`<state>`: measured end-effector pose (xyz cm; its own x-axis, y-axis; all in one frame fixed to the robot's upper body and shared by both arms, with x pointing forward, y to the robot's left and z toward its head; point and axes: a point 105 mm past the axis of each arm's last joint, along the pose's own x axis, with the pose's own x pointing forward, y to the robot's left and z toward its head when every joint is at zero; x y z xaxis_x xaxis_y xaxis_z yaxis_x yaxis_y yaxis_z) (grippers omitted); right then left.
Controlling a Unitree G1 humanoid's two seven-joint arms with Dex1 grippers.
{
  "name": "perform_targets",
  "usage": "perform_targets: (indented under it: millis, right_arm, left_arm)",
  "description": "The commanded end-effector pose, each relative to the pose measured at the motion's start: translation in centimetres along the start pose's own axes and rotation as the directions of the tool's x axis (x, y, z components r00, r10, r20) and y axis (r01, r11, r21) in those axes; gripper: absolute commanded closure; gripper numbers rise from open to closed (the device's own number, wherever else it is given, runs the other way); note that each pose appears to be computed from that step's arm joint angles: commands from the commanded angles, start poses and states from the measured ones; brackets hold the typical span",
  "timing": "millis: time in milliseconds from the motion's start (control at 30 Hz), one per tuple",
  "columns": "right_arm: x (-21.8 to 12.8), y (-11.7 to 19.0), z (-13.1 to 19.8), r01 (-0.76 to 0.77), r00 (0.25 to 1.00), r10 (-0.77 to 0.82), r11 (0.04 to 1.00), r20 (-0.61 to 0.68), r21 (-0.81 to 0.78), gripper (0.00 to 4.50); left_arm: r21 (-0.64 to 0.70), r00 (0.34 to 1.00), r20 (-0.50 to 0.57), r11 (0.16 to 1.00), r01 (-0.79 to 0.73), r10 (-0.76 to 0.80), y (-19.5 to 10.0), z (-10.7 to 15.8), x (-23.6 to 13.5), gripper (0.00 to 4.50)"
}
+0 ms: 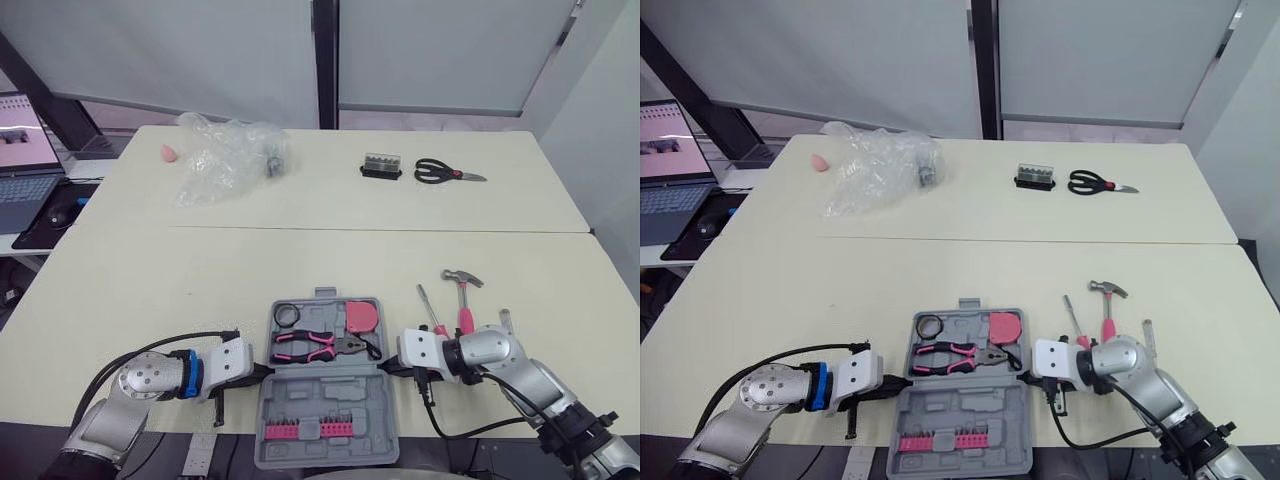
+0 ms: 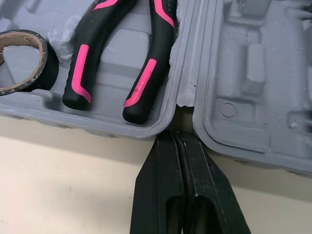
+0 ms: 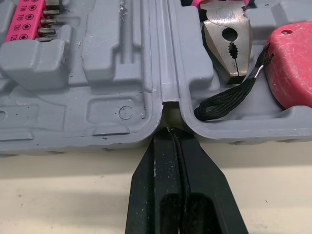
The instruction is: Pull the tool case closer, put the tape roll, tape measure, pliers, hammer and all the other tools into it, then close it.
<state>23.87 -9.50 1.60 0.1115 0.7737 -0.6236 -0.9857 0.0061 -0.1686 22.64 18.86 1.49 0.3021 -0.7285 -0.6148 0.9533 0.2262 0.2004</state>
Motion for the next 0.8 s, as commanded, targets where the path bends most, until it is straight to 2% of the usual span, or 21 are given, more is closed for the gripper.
perform_targets:
  millis: [33,267,800]
  right_arm:
    - [0.6,0.3,1.8,-0.010,0.998,0.012,0.999,0.057,-0.037,4.50]
    - [0.4,-1.2,2.4,0.038,0.997,-0.037,0.999,0.074,-0.009,4.50]
    - [0.1,-4.5,1.6,0.131,0.991,-0.130,0.991,0.010,-0.016,4.50]
  left_arm:
    - [0.015,0.999,0.033,1.000,-0.006,0.006,0.2,1.1,1.2,4.47]
    - [0.005,0.999,0.046,1.000,-0.022,0.022,1.7,2.0,1.7,4.47]
    - [0.017,0.997,0.048,0.998,-0.068,0.068,4.3,2.1,3.1,4.47]
